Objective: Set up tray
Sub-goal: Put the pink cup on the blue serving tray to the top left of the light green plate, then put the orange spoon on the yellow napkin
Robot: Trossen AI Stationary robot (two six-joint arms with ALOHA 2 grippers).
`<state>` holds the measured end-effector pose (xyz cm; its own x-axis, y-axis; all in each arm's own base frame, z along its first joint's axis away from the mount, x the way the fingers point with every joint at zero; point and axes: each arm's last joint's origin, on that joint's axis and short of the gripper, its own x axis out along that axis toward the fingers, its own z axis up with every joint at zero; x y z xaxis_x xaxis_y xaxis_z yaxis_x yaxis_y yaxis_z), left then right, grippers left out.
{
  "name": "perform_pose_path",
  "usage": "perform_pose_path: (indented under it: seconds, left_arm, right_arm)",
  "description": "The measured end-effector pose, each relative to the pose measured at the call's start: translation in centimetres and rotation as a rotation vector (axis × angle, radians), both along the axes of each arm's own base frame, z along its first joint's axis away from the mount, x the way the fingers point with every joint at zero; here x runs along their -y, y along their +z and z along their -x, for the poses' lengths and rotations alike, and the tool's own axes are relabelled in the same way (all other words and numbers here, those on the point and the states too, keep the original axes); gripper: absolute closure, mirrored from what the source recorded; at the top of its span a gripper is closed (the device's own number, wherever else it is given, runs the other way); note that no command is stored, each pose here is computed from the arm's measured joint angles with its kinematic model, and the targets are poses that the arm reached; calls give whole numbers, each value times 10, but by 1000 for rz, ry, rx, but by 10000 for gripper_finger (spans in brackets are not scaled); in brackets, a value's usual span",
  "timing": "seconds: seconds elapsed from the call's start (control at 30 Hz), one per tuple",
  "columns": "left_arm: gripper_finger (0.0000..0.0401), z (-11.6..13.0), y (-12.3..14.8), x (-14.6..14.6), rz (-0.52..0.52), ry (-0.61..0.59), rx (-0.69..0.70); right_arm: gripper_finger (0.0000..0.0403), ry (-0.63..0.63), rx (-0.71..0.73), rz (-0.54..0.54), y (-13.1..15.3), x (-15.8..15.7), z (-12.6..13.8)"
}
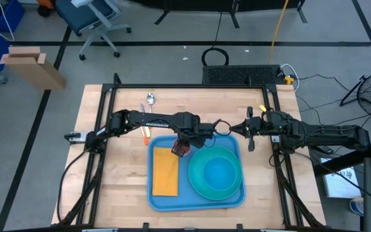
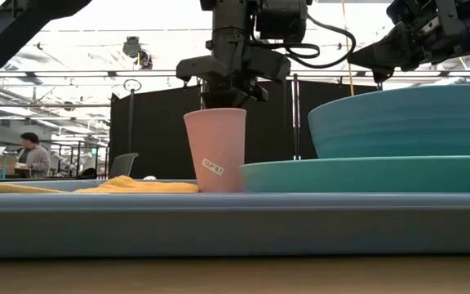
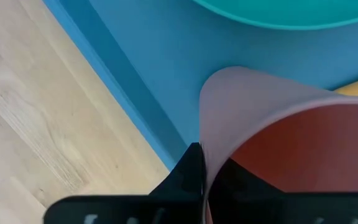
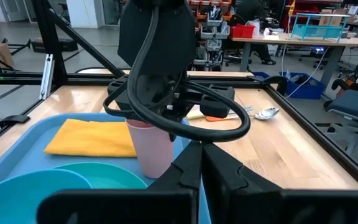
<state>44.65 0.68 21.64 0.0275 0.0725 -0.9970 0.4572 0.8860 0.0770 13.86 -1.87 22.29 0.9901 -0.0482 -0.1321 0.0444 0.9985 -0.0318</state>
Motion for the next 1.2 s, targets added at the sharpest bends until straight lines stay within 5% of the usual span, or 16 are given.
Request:
perform_pose_path:
  seconds: [0.33,0.6,0.9,1.2]
  left_arm:
    - [322,-4,-5,2,65,-5,24]
    - [250,-5,2,0,19,2,43]
    - [218,0,64,-1,-4,27,102]
    - [217,46,133,-12,121,110,273]
  right_arm:
    - [399,1,2,2,0,0,0]
    - [399,1,2,8,0,0,0]
    - [399,1,2,2,0,0,0]
    - [399,-1,-17,-10,-2,0,0]
